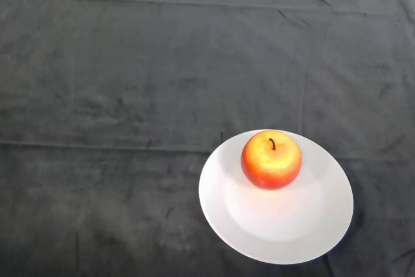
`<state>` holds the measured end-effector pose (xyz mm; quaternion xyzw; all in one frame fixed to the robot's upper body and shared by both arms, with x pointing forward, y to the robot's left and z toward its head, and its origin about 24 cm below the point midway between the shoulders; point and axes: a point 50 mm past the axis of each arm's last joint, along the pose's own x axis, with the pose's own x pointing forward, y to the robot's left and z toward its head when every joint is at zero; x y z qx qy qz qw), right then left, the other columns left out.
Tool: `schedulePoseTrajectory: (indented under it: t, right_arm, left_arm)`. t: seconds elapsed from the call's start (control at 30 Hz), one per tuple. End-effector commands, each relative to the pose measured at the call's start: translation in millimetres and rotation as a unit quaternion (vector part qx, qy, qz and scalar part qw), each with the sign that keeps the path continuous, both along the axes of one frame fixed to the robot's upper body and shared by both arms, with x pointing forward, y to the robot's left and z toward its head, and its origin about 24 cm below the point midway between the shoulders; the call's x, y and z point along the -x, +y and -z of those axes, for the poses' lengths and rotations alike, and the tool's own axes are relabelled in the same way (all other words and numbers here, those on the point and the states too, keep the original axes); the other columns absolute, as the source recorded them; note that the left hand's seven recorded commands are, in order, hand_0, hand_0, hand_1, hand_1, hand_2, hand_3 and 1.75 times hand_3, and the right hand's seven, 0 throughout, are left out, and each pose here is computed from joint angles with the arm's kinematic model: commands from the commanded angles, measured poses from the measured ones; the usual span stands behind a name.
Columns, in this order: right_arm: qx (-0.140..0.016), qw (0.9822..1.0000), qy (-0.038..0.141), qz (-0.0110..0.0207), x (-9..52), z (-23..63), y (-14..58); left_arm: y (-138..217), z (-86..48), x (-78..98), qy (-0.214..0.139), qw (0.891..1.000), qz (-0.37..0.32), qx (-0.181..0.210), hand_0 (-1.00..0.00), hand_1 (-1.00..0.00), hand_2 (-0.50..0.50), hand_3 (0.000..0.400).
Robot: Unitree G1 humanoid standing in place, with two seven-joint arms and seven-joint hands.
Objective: Move the apple to the plate
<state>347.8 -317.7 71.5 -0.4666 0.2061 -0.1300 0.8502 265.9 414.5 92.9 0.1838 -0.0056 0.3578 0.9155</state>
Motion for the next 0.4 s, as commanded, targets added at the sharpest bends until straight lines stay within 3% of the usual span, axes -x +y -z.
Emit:
schedulePoseTrajectory:
  t: [0.03, 0.4]
  right_arm:
    - [-0.005, 0.9998, 0.016, 0.0121, 8.5, 10.2, -7.0]
    - [-0.005, 0.9998, 0.016, 0.0121, 8.5, 10.2, -7.0]
  left_arm:
    - [13.9, -5.7, 13.5, 0.007, 1.0, -0.022, -0.019, 0.0, 0.0, 0.0, 0.0]
    - [14.6, -6.2, 14.0, 0.006, 1.0, -0.023, -0.017, 0.0, 0.0, 0.0, 0.0]
